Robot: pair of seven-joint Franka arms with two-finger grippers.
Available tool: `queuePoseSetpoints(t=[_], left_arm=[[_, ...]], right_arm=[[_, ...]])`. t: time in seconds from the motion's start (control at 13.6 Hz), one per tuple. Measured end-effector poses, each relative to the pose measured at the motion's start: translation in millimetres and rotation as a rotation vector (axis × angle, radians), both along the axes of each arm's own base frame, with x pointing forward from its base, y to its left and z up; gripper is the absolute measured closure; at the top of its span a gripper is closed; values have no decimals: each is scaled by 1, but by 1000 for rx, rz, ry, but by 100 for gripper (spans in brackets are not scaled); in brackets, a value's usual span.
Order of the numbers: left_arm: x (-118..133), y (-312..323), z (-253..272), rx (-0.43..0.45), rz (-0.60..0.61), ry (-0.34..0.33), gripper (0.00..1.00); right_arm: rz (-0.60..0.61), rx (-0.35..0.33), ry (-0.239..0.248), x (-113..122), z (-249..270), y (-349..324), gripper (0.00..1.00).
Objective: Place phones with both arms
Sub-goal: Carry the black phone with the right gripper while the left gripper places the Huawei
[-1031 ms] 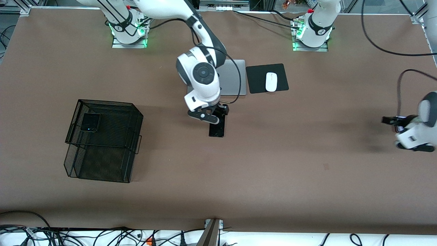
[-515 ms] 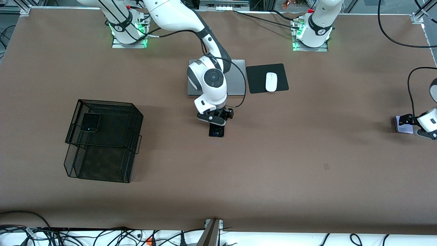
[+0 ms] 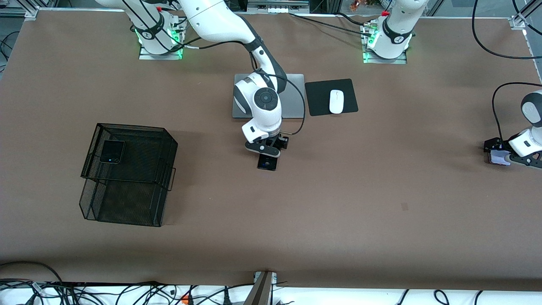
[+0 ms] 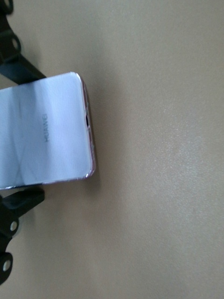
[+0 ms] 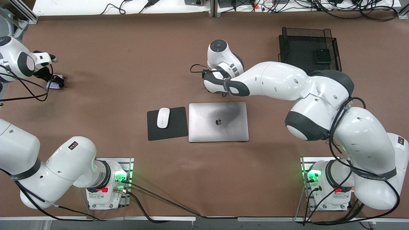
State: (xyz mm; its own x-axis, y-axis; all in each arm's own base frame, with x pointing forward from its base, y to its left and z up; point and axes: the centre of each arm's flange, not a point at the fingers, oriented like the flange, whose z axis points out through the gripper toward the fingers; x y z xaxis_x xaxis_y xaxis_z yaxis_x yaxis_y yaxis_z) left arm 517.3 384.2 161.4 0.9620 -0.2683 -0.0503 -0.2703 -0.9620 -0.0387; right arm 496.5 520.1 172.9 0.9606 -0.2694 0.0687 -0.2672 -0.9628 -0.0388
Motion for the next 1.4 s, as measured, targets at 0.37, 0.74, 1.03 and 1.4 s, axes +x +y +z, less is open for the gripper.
queuePoseSetpoints(t=[0.37,0.74,1.03,1.4], left_arm=[[18,-22,20,-43,-31,76,14],[96,-128,153,-111,-110,248,14],[142,-300,169,-92,-142,284,14],[143,-518,117,-136,53,307,14]], right_arm=[[-7,-24,20,19,50,-1,18],[36,-85,85,56,183,-55,20],[59,-113,105,71,199,-91,20],[119,-168,144,106,236,-192,20]])
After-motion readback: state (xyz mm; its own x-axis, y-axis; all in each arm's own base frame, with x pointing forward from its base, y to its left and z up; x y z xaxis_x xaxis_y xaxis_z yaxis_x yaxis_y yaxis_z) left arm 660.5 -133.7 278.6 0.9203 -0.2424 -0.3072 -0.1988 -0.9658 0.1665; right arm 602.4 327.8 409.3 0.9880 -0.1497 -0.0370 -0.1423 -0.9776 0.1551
